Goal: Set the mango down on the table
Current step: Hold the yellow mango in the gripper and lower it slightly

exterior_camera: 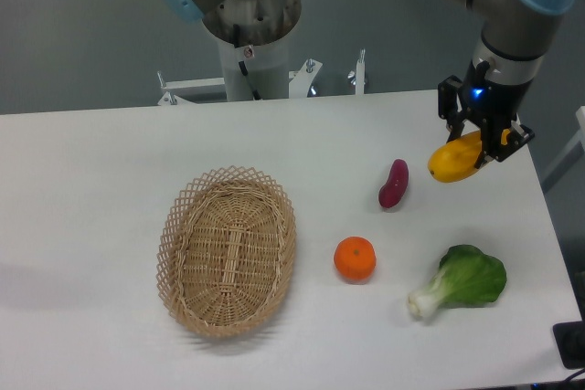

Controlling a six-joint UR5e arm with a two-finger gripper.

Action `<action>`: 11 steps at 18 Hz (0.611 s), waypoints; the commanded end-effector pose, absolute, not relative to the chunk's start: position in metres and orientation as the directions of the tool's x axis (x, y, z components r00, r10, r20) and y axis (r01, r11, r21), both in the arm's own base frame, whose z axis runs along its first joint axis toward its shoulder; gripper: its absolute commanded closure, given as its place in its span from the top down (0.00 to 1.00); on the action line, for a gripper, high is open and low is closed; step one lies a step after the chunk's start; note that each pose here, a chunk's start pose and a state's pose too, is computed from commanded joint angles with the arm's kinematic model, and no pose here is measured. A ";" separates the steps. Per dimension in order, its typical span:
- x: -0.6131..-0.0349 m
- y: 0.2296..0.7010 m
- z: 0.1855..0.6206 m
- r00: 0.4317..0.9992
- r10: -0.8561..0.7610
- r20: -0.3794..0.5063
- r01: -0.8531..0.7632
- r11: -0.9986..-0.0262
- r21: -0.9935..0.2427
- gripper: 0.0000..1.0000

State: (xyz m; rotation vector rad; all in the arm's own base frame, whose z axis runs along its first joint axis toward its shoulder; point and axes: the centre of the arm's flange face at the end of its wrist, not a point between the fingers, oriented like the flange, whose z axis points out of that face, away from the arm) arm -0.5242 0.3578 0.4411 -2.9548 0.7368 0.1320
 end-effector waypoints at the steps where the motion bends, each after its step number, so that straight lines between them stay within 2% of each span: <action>1: -0.524 0.358 0.441 0.880 -0.464 -0.108 -0.472 -0.879 -0.069 0.41; 11: -0.522 0.358 0.435 0.880 -0.465 -0.100 -0.472 -0.879 -0.066 0.41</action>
